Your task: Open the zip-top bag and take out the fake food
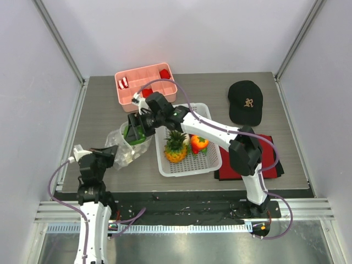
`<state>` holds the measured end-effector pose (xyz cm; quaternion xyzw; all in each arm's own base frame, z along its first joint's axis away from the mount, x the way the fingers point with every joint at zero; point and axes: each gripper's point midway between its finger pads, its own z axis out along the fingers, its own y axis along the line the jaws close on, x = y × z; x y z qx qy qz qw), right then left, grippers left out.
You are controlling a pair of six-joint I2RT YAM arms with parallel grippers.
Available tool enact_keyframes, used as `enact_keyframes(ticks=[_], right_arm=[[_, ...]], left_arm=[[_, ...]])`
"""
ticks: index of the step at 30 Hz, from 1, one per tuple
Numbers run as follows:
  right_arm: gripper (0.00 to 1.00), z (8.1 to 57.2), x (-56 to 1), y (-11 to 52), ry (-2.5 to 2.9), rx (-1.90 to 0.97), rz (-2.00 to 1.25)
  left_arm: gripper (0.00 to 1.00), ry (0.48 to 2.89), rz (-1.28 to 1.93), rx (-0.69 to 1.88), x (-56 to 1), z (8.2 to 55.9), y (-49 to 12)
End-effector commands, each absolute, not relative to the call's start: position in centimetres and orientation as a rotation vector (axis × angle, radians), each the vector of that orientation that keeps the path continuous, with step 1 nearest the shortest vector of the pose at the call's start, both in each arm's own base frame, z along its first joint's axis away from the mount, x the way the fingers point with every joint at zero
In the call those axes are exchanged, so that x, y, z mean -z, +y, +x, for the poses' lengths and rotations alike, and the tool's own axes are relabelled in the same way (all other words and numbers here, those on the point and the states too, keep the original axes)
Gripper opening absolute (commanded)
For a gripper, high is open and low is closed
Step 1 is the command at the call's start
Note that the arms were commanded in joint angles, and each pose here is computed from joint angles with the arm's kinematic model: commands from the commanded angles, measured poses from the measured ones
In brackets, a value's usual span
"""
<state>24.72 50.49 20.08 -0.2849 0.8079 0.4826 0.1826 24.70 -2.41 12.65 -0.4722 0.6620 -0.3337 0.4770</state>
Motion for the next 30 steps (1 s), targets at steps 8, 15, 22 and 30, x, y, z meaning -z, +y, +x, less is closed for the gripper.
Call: enact_keyframes(ticks=[8,15,22,30], right_arm=[[0.65,26.1,-24.6,46.1,2.166,-1.149,-0.861],[0.67,32.5,-21.3,37.6,2.224,-0.551,-0.714],[0.79,36.7,-17.8,31.0,2.261,-0.295,-0.579],[1.0,38.6,-17.2,29.4,2.243,-0.206,-0.477]], left_arm=[[0.0,1.673,-1.145,0.475,-12.0,24.2,1.5],[0.0,1.769,-1.14,0.467,-10.6,26.3,1.2],[0.26,1.92,-1.044,0.292,-12.5,27.7,2.7],[1.0,1.931,-0.912,0.126,-19.1,26.0,4.3]])
